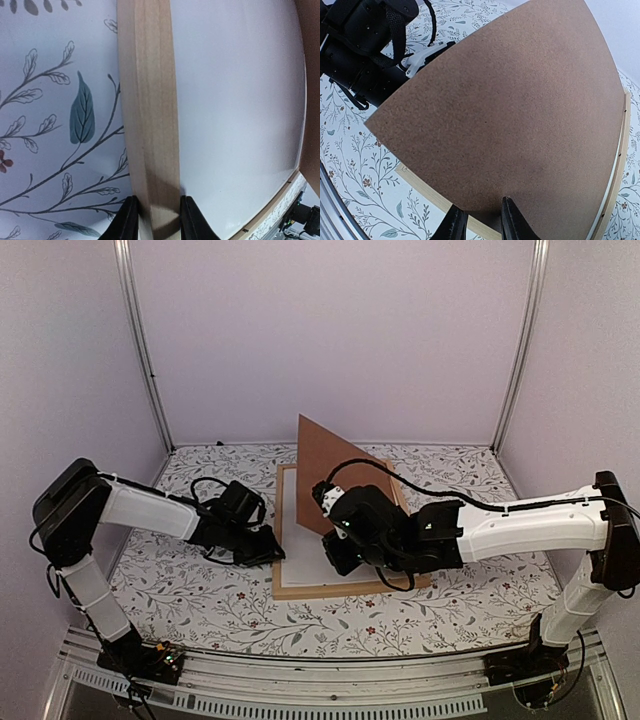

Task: Put the photo into the frame
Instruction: Place the backboard on the frame body.

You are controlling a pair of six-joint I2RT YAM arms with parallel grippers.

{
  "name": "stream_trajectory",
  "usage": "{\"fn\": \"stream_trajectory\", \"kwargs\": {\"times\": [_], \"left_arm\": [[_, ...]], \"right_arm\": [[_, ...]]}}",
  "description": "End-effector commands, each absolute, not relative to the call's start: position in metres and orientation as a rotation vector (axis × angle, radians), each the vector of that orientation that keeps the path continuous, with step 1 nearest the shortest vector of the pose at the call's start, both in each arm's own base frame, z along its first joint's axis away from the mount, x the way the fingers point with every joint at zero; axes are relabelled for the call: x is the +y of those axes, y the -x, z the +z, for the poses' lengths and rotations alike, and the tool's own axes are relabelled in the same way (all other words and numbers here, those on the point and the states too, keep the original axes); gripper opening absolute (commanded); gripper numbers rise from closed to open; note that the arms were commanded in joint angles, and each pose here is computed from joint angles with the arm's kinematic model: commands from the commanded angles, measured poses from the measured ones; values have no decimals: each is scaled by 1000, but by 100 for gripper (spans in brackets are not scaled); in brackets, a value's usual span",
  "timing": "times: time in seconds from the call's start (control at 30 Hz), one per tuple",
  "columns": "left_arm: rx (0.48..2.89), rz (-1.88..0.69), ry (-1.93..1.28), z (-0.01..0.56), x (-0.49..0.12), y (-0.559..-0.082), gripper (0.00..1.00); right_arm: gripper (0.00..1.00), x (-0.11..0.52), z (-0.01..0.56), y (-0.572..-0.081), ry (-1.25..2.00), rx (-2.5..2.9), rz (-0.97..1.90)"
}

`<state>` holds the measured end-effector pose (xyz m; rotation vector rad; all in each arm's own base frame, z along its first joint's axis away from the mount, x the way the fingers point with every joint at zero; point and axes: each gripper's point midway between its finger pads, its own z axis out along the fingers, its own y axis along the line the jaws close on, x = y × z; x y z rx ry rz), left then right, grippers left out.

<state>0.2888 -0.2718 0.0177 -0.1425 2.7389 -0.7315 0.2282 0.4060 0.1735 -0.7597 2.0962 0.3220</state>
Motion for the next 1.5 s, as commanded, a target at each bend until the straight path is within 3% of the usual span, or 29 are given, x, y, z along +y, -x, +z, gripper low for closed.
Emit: {"fn": "stream_trajectory", "kwargs": {"times": [0.0, 0.33, 0.57, 0.8, 1.47], "left_arm": [[2832, -704, 169, 3, -258, -266, 0], [2793, -920, 168, 17, -268, -266, 1], [2761, -977, 166, 29, -269, -269, 33], [2729, -1019, 150, 41, -272, -273, 56], [2695, -915, 136, 51, -259, -281, 60]], "right_arm": [[25, 407, 187, -236, 707, 2067, 367], [25, 409, 183, -236, 707, 2076, 367], [25, 410, 182, -236, 709, 2077, 368], [24, 412, 183, -236, 710, 2077, 372], [24, 414, 179, -233, 744, 2088, 376]]}}
